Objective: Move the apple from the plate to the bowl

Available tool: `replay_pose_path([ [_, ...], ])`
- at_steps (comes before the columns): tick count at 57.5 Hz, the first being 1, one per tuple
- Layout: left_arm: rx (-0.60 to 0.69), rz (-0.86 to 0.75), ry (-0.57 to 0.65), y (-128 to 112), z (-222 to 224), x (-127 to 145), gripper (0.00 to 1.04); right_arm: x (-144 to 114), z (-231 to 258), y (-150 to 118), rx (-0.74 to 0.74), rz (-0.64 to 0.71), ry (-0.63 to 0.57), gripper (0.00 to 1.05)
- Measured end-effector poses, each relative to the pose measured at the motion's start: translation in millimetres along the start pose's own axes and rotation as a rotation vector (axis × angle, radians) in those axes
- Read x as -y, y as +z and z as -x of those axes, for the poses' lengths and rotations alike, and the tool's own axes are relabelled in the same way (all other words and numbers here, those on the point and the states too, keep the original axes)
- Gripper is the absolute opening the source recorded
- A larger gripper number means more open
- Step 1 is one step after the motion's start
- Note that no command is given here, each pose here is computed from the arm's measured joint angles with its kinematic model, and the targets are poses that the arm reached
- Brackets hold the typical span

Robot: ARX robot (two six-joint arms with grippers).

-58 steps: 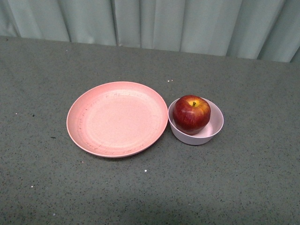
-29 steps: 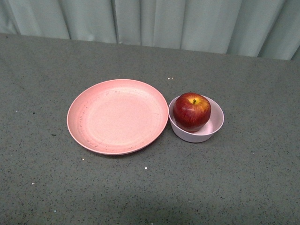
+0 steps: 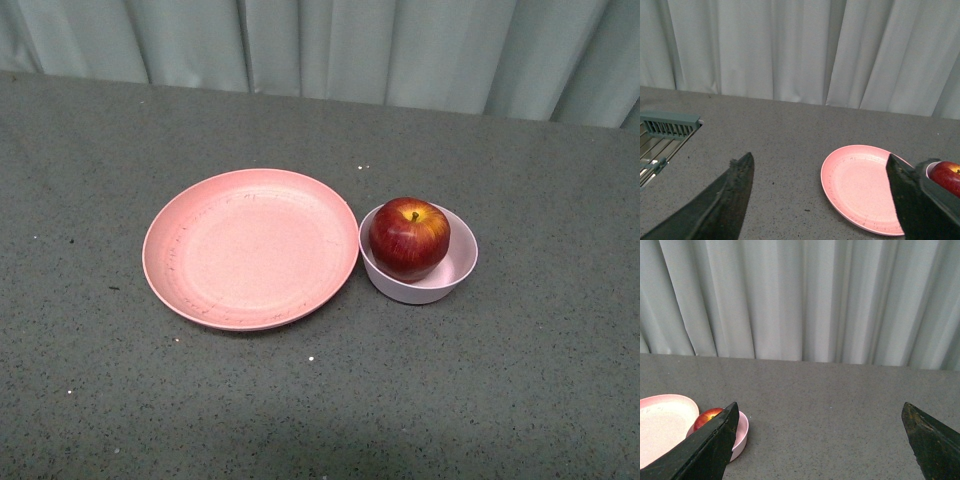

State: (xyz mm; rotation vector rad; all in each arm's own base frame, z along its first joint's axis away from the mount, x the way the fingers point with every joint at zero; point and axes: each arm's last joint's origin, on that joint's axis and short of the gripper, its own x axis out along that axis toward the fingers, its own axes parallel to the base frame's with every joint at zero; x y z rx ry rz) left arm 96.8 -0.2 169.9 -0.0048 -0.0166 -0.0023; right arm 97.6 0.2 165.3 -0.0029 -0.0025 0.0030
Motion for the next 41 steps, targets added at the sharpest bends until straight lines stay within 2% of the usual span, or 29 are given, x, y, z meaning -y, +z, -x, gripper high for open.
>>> replay_pose_path([
  [6,0.0,-0.001,0.0,0.0,0.0,0.0,0.99,0.0,0.0,0.0,0.0,0.0,0.0,0.95],
  [41,0.0,-0.001,0.0,0.0,0.0,0.0,0.98,0.0,0.0,0.0,0.0,0.0,0.0,0.95],
])
